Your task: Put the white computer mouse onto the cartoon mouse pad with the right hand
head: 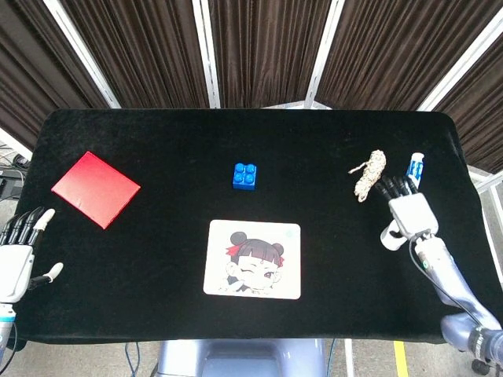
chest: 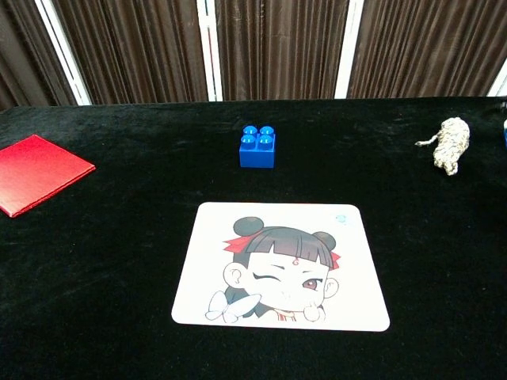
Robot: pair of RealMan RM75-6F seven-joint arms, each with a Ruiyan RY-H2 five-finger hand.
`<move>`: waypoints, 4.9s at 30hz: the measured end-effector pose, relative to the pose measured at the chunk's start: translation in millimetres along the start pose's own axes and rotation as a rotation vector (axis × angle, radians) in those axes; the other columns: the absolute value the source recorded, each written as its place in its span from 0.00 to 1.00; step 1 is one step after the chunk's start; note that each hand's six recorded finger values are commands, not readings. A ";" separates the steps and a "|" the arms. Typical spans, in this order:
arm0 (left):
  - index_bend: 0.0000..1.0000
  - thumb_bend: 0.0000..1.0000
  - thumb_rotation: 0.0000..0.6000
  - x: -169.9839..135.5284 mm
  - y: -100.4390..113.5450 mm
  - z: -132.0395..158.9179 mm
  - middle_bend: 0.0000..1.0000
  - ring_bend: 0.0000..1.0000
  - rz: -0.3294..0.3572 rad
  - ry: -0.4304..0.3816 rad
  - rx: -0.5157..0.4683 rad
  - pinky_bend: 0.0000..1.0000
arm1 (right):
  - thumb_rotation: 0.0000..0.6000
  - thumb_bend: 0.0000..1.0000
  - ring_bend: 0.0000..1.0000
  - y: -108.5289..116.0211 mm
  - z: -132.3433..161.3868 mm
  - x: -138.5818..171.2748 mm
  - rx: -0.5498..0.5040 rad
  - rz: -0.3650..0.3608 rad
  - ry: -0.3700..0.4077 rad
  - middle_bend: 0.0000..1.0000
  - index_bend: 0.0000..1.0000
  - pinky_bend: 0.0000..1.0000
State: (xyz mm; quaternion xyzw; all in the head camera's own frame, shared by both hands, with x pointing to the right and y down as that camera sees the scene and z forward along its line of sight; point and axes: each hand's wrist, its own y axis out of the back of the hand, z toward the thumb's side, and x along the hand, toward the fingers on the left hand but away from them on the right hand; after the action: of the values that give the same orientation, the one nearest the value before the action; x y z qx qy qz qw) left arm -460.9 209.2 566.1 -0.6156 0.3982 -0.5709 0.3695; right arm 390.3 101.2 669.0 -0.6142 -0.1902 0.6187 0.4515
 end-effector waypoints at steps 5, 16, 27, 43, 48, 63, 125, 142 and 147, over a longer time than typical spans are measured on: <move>0.00 0.24 1.00 0.2 -0.2 0.1 0.00 0.00 0.000 0.001 0.000 0.00 | 1.00 0.03 0.00 -9.1 9.3 11.2 0.015 0.020 0.083 0.06 0.15 0.00; 0.00 0.23 1.00 0.9 -0.2 0.1 0.00 0.00 0.003 0.008 0.000 0.00 | 1.00 0.03 0.00 -26.7 -0.4 8.6 0.043 0.054 0.100 0.06 0.17 0.00; 0.00 0.23 1.00 1.3 -0.2 0.1 0.00 0.00 0.004 0.016 -0.002 0.00 | 1.00 0.03 0.00 -39.5 -16.0 8.3 0.118 0.106 0.122 0.06 0.17 0.00; 0.00 0.23 1.00 1.2 -0.4 2.4 0.00 0.00 0.007 0.023 -0.001 0.00 | 1.00 0.03 0.00 -40.2 -39.1 8.0 0.173 0.079 0.164 0.06 0.17 0.00; 0.00 0.23 1.00 1.1 -0.3 2.3 0.00 0.00 0.011 0.030 -0.004 0.00 | 1.00 0.03 0.00 -43.7 -37.7 6.7 0.173 0.079 0.192 0.06 0.17 0.00; 0.00 0.23 1.00 1.7 -1.0 3.4 0.00 0.00 0.008 0.044 0.002 0.00 | 1.00 0.03 0.00 -58.9 -39.4 6.6 0.137 0.092 0.205 0.06 0.20 0.00; 0.00 0.22 1.00 4.0 -0.9 2.0 0.00 0.00 0.002 0.070 -0.011 0.00 | 1.00 0.11 0.46 -33.4 -15.2 -6.0 0.108 -0.072 0.299 0.60 0.65 0.71; 0.00 0.22 1.00 3.8 -1.8 0.8 0.00 0.00 -0.013 0.053 -0.022 0.00 | 1.00 0.12 0.46 45.0 96.3 -48.9 0.129 -0.285 0.559 0.60 0.65 0.71; 0.00 0.22 1.00 4.1 -2.4 -0.4 0.00 0.00 -0.021 0.052 -0.032 0.00 | 1.00 0.12 0.46 62.2 145.0 -52.6 0.138 -0.327 0.659 0.60 0.65 0.71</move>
State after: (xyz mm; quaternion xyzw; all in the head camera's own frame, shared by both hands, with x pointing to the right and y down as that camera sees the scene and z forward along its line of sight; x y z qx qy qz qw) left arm -461.0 206.4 570.0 -0.6105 0.4102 -0.5841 0.3432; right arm 226.4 73.5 676.0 -0.7099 -0.0878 0.3189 0.6217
